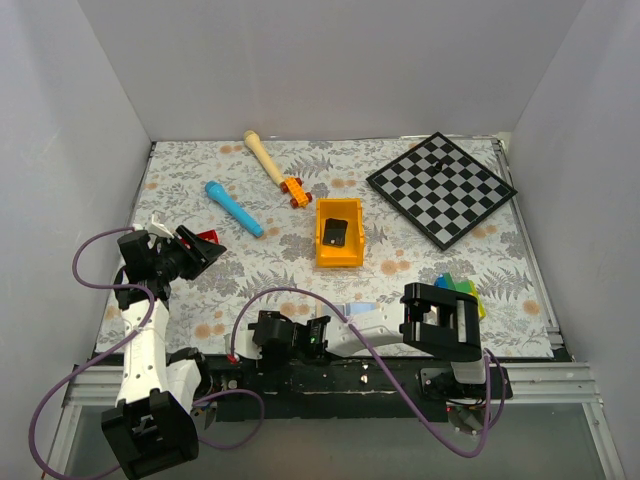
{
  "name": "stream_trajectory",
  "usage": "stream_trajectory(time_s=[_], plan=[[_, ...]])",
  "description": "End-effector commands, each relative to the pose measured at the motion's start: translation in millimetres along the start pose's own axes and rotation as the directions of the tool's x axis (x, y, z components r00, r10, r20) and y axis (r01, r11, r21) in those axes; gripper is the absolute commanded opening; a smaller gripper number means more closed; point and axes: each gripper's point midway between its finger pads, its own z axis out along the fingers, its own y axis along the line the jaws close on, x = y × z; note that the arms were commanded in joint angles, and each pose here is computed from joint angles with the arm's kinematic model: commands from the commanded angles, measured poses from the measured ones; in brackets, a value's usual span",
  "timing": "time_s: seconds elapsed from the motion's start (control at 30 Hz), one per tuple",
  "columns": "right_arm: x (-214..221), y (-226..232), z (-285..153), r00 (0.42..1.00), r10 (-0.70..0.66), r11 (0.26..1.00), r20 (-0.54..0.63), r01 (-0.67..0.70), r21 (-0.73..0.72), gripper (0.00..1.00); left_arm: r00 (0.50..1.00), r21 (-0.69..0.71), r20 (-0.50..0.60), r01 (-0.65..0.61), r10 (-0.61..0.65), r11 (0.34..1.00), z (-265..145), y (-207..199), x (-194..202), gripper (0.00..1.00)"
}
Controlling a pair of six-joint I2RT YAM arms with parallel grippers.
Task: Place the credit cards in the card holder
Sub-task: Pick up the credit card from the center of the board.
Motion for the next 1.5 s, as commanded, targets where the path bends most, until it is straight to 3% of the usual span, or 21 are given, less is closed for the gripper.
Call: stream_trajectory(time_s=[0.0, 0.5, 0.8, 0.87, 1.0, 1.1, 1.23, 1.47], plan=[[20, -7, 3, 0.996, 0.047, 0.999, -0.069, -0.045, 0.029, 0.58, 1.0, 0.018, 0.004, -0.008, 0.008, 1.0, 0, -2, -1, 0.47], [12, -11, -21, 0.99, 0.136, 0.989, -0.029, -0.135, 0.062, 0.08, 1.0, 0.023, 0.003, -0.012, 0.012, 1.0, -1, -3, 1, 0.47], [-5, -27, -40, 0.99, 0.137, 0.983, 0.033, -0.139, 0.115, 0.03, 1.0, 0.028, 0.002, -0.012, 0.012, 1.0, -1, -3, 1, 0.47], [-10, -30, -43, 0.99, 0.132, 0.983, 0.048, -0.137, 0.124, 0.07, 1.0, 0.027, 0.0, -0.009, 0.009, 1.0, -1, -3, 2, 0.47], [-13, -33, -44, 0.992, 0.119, 0.983, 0.051, -0.125, 0.132, 0.39, 1.0, 0.031, -0.002, -0.01, 0.01, 0.999, -1, -3, 2, 0.47], [-10, -32, -41, 0.994, 0.102, 0.986, 0.041, -0.106, 0.131, 0.51, 1.0, 0.034, -0.005, -0.007, 0.008, 0.999, 0, -4, 2, 0.47], [-12, -24, -38, 0.995, 0.085, 0.993, 0.051, -0.089, 0.081, 0.86, 1.0, 0.034, -0.007, -0.008, 0.009, 0.999, 0, -4, 1, 0.47], [-8, -11, -31, 0.997, 0.069, 0.997, 0.036, -0.07, 0.013, 0.91, 1.0, 0.035, -0.008, -0.007, 0.007, 0.999, 0, -5, 1, 0.47]])
